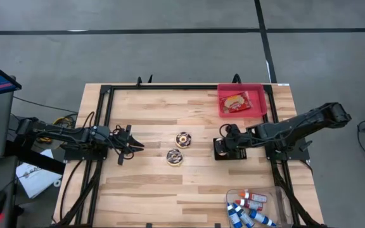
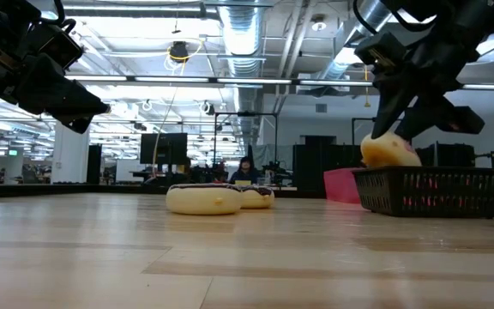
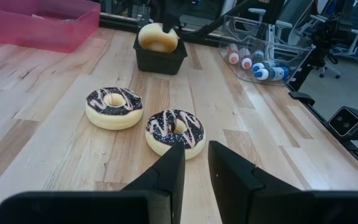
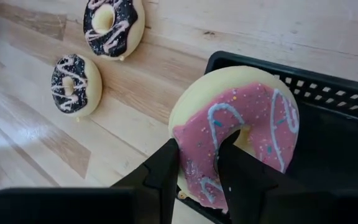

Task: Pick & Place Food Item
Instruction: Put the pink donut into the black bin, then put the top brown donut into the black bin

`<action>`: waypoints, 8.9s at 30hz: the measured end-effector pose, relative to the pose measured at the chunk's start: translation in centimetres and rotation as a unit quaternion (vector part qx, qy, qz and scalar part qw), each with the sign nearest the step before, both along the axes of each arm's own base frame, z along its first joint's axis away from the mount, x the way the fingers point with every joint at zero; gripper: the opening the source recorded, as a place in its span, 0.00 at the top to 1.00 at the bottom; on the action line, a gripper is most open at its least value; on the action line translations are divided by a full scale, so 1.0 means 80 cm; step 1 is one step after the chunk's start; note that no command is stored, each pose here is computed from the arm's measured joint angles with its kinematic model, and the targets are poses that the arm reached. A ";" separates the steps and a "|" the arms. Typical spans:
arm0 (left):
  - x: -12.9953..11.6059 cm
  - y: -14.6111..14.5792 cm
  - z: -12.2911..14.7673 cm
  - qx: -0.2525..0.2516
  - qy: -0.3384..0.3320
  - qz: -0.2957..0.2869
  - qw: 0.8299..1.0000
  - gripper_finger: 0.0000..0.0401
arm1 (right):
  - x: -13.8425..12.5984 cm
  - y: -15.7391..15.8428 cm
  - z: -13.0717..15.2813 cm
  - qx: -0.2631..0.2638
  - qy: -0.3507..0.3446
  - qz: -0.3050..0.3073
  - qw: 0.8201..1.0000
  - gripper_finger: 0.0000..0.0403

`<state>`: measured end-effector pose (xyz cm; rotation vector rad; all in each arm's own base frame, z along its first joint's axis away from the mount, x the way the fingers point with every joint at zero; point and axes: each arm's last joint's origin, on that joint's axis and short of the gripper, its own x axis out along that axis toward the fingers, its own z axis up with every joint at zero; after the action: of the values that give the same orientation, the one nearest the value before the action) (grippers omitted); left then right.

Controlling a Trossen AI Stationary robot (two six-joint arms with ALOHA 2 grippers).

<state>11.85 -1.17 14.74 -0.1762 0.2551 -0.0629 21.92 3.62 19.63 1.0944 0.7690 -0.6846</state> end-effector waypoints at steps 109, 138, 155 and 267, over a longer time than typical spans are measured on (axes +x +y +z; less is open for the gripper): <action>0.001 0.000 0.003 -0.001 -0.014 0.000 1.000 0.83 | 0.252 -0.098 -0.040 -0.056 0.189 0.135 0.971 0.40; 0.001 0.000 0.003 -0.001 -0.014 0.000 1.000 0.83 | 0.253 -0.101 -0.040 -0.060 0.184 0.142 0.971 0.41; 0.001 0.000 0.003 -0.002 -0.014 0.000 1.000 0.83 | 0.253 -0.100 -0.053 -0.050 0.196 0.151 0.967 0.41; 0.001 0.000 0.006 -0.003 -0.026 0.000 1.000 0.83 | -0.070 -0.002 -0.027 0.060 -0.022 -0.075 0.995 0.54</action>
<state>11.96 -1.18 15.23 -0.1797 0.2031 -0.0685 16.34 3.43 17.47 1.2828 0.7034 -0.7456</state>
